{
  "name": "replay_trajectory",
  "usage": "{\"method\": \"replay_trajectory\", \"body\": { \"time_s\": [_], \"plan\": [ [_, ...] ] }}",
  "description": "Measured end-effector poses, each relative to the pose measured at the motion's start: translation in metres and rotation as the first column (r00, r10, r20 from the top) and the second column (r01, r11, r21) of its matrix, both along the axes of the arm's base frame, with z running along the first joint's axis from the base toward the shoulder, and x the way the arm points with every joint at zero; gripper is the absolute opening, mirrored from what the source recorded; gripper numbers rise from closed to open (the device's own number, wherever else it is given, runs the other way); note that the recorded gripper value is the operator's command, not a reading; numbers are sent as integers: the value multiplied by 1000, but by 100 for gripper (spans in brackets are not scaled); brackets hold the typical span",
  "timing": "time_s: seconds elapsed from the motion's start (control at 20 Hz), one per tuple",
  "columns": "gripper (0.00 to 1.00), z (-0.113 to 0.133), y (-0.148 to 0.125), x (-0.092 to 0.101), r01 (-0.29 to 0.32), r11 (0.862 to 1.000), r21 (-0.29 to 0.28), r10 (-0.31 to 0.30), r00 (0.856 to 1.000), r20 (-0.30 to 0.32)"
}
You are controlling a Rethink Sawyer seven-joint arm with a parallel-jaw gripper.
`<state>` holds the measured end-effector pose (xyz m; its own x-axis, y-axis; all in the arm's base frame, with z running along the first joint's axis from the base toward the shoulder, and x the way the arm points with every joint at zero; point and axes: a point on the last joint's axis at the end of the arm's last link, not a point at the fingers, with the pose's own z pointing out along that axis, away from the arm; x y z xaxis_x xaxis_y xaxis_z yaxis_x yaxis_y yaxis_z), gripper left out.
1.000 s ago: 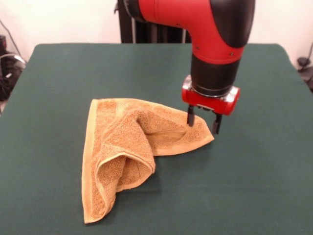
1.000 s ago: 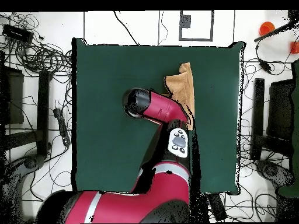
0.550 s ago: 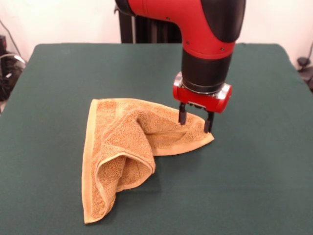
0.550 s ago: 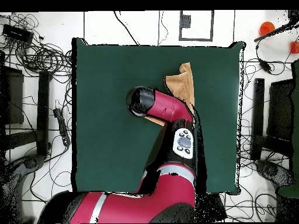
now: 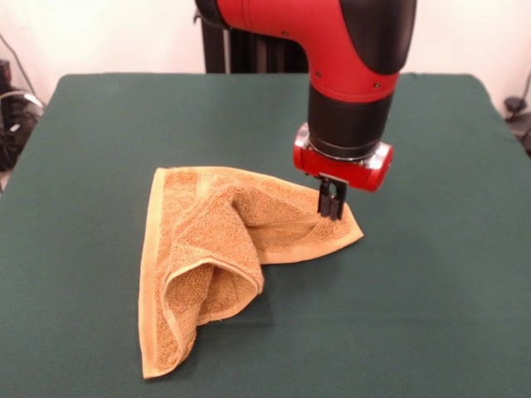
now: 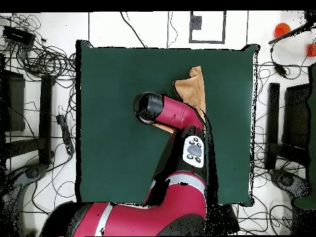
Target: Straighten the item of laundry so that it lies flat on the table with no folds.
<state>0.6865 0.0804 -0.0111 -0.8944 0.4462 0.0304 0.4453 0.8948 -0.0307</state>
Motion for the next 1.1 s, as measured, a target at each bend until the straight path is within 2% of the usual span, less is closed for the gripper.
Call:
{"method": "replay_trajectory", "body": {
  "time_s": [0.4,0.45,1.1],
  "plan": [
    [0,0,0,0,0,1000,0,0,1000,0],
    [100,0,0,0,0,1000,0,0,1000,0],
    [100,0,0,0,0,1000,0,0,1000,0]
  ]
}}
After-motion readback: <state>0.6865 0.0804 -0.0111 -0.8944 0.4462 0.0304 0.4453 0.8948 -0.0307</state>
